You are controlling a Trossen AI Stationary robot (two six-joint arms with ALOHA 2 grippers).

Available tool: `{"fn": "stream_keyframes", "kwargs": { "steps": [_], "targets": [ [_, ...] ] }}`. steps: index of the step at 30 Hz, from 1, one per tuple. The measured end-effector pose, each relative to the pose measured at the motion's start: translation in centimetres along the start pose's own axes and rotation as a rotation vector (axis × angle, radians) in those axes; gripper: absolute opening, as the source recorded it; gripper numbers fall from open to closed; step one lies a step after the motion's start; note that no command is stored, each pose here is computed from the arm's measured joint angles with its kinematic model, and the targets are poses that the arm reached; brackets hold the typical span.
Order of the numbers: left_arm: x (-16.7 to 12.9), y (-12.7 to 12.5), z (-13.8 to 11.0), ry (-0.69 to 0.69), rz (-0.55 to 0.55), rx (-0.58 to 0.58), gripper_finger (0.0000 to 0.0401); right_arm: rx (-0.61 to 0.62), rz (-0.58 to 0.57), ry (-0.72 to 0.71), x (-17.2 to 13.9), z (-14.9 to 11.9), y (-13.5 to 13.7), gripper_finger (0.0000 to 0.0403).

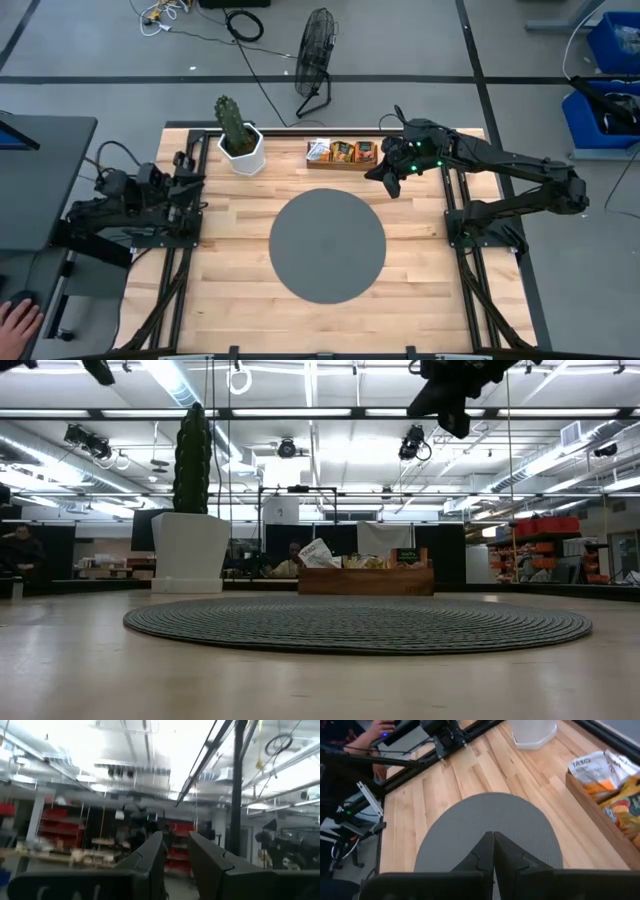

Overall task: Pick & Place Tea
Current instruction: Return to Home Position

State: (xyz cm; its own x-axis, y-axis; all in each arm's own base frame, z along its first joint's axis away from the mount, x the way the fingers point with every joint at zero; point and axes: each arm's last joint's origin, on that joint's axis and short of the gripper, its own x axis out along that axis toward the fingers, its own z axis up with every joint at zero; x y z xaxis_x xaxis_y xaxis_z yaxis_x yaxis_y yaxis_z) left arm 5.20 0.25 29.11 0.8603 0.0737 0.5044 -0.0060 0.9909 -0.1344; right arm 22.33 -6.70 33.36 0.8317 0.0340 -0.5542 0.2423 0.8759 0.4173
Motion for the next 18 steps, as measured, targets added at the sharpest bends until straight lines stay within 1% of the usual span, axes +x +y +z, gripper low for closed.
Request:
{"fn": "stream_keyframes", "kwargs": {
  "steps": [4,8,12,15,18],
  "targets": [
    [-0.2,0.4,-3.2,0.100,0.015,-0.055,0.0096,0.009,-0.009,0.041,0.4,-0.3,-0.1,0.0011],
    [-0.4,0.7,-5.4,0.102,0.018,-0.101,0.0096,0.032,-0.006,0.067,1.1,-0.5,0.1,0.0010],
    [-0.6,0.8,-6.6,0.081,0.014,-0.121,0.0096,0.064,-0.001,0.097,1.9,-0.7,0.3,0.0010],
    [-0.8,1.0,-7.7,0.113,0.024,-0.125,0.0096,0.068,0.003,0.113,2.2,-0.9,0.5,0.0011],
    [-0.9,1.1,-8.3,0.122,0.028,-0.148,0.0096,0.063,0.001,0.119,2.4,-1.0,0.6,0.0010]
  ]
}}
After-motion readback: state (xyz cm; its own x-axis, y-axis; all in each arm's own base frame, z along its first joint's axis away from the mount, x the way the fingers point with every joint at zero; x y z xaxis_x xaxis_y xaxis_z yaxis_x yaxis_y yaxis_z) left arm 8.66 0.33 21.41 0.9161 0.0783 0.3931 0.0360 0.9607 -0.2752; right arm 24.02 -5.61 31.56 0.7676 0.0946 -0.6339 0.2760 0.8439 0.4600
